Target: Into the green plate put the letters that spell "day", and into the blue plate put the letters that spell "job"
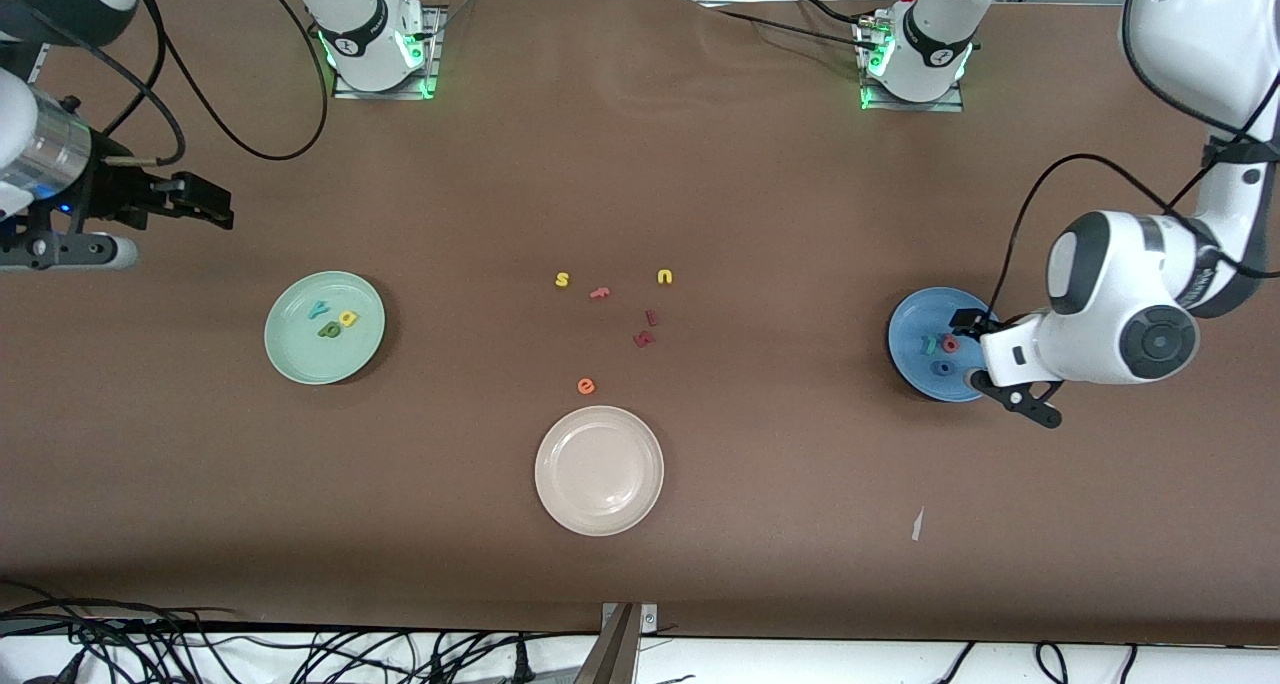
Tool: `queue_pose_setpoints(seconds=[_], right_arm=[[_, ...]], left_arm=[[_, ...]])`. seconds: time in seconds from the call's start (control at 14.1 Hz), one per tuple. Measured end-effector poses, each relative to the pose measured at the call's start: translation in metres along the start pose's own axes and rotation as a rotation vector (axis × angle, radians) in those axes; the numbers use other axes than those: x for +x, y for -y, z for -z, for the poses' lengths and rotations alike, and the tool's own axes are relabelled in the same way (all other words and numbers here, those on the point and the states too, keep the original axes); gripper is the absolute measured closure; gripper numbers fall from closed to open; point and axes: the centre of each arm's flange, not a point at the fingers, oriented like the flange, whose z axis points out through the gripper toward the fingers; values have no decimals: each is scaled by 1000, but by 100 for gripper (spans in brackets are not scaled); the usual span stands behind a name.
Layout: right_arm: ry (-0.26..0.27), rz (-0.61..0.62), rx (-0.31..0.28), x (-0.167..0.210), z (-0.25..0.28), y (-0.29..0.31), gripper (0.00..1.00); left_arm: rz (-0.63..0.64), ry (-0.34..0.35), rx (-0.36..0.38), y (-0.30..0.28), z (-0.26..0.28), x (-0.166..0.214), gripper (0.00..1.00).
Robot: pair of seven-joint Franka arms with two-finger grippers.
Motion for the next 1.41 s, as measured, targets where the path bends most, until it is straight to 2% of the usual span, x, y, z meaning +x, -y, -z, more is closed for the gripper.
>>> queue_pose_setpoints(seconds=[0.21,0.28,0.42,0.57,0.64,0.78,0.92,1.06,1.2,1.41], right_arm=[[-8,15,-6,-5,0,14,0],[-34,10,-5,-4,-5,10,0],[-122,-7,-3,-4,-19,0,0],[-166,-12,-3,-12,-18,-10,0],[-171,-13,-4,-18,-9,-15,0],[-139,-29,6,-33,21,-24,0],[-143,-42,27,-40,46,-31,0],[-145,-51,31,-39,49,-37,0],[-124,-52,27,-33,39,-37,0],[-96,-51,24,-20,18,-37,0]], left_arm=[[78,31,-7,2,41,-10,0],[103,26,-3,1,52,-13,0],[168,13,7,-2,73,-21,0],[254,1,18,-4,96,-35,0],[283,-13,24,-2,108,-44,0],[319,-44,38,3,136,-70,0],[344,-75,58,1,162,-96,0],[345,-105,86,-16,186,-119,0],[340,-122,96,-35,204,-134,0],[352,-189,-5,-50,223,-147,0]])
